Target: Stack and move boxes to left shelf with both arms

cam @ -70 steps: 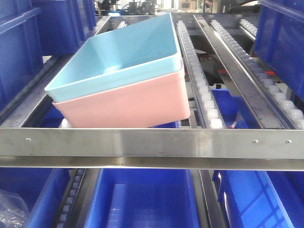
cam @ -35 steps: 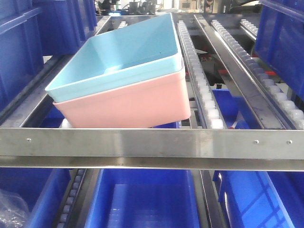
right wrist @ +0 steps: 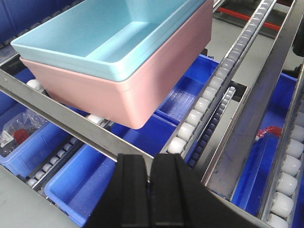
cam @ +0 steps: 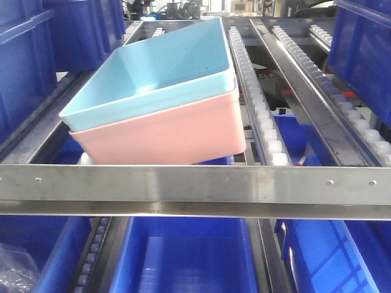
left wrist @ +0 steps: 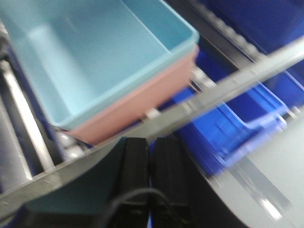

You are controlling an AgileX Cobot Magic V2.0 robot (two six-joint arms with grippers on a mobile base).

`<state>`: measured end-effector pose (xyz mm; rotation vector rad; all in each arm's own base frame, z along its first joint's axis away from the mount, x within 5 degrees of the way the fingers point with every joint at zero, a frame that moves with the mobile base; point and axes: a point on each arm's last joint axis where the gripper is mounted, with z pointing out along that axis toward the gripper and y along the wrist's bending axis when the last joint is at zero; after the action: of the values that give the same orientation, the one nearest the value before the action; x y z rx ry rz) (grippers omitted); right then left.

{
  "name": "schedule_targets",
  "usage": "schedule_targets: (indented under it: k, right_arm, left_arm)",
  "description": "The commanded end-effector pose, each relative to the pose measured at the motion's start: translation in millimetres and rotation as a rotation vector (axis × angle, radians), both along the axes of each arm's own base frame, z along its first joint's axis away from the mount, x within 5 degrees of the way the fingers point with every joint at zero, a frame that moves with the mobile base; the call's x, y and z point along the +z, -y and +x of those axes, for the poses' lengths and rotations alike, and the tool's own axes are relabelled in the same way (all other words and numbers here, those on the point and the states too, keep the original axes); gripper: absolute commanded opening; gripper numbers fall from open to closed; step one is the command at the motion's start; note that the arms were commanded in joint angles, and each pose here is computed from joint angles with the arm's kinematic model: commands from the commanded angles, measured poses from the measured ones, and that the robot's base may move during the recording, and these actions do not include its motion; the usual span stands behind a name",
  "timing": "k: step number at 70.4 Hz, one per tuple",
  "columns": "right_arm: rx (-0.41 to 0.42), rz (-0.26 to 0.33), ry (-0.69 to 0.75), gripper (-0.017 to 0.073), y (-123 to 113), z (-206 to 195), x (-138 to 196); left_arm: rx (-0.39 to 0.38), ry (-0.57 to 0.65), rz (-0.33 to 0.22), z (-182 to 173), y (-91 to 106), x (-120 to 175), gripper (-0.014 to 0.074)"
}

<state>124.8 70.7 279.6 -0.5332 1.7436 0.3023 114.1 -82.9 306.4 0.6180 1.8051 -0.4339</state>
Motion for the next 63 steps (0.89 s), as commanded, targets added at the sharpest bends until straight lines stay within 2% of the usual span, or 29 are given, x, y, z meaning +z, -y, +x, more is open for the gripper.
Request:
schedule_targets:
  k: [1,9,20,38,43,53,63]
  right_arm:
    - [0.026,0.046,0.102,0.0036,-2,0,17]
    - [0.026,0.046,0.102,0.0036,-2,0,17]
    - [0.026,0.046,0.102,0.0036,-2,0,17]
    - [0.026,0.046,0.102,0.0036,-2,0,17]
    - [0.026,0.046,0.102,0.0036,-2,0,17]
    - [0.026,0.046,0.102,0.0036,-2,0,17]
    - [0.025,0.044,0.099,0.0036,-2,0,17]
  left_arm:
    - [0.088,0.178,-0.112,0,-11.7,7,-0.0008]
    - [0.207,0.248,-0.137,-11,-34.0,-21,-0.0008]
    - [0.351,0.288,-0.135,-32,-58.1,-56,-0.0008]
    - [0.560,0.388,-0.138,-54,-78.6,-100,-0.0008]
    - [0.599,0.396,-0.143,-57,-81.0,-108,-0.0008]
    - [0.653,0.327,-0.154,-57,-83.1,-113,-0.0008]
    - [0.666,0.326,-0.156,-57,-83.8,-113,-0.0008]
